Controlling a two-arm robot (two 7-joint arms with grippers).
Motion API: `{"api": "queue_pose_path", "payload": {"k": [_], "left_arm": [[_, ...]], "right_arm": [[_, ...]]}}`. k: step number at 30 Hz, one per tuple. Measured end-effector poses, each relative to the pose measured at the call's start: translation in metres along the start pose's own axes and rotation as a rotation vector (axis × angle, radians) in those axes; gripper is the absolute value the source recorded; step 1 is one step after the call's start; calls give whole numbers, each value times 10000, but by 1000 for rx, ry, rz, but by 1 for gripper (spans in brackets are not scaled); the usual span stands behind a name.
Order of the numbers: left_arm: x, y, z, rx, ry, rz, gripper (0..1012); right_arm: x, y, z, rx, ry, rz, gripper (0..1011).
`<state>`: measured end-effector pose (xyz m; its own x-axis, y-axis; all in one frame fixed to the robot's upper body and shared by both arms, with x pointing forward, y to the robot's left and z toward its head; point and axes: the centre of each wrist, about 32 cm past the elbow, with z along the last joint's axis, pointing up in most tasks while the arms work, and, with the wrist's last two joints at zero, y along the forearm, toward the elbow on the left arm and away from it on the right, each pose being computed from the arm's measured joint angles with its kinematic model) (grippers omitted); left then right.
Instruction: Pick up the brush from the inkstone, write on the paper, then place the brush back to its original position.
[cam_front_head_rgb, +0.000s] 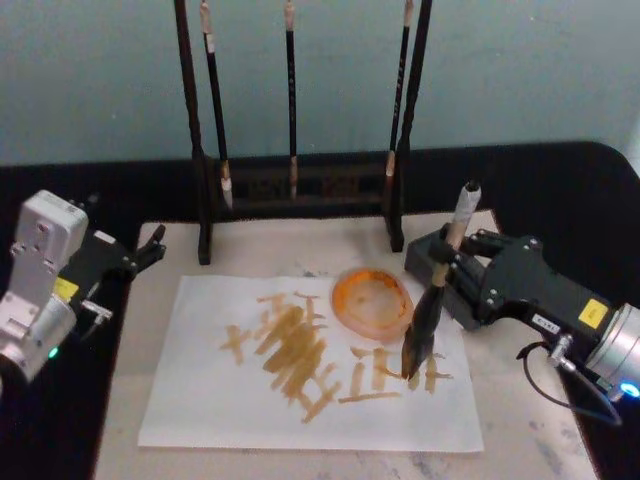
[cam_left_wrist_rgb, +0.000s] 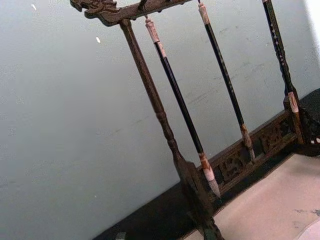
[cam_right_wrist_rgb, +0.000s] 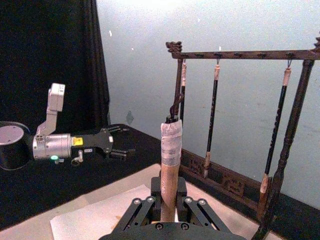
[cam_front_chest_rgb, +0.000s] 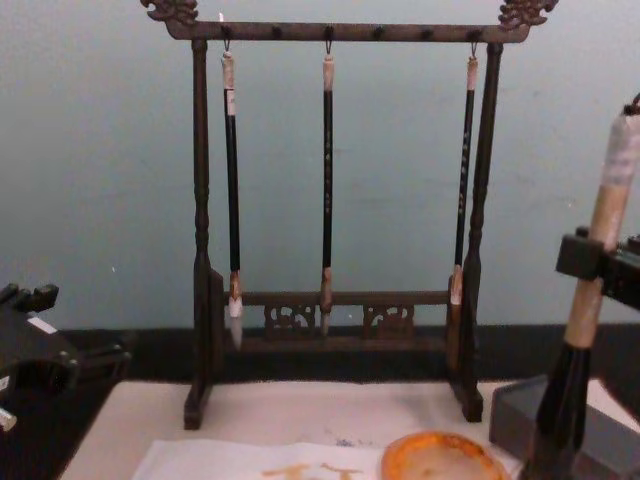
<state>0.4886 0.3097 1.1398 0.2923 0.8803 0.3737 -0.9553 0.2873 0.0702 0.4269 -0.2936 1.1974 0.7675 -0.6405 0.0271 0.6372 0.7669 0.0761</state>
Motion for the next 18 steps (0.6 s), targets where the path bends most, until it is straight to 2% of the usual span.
{"api": "queue_pose_path", "payload": {"k": [13,18], "left_arm": [[0,0,0,0,0,0,1009],[0,0,0,0,0,0,1010]], "right_arm": [[-26,15,-68,-24,-29,5,177],[-36,17,-107,-14,-42,-4,177]]}}
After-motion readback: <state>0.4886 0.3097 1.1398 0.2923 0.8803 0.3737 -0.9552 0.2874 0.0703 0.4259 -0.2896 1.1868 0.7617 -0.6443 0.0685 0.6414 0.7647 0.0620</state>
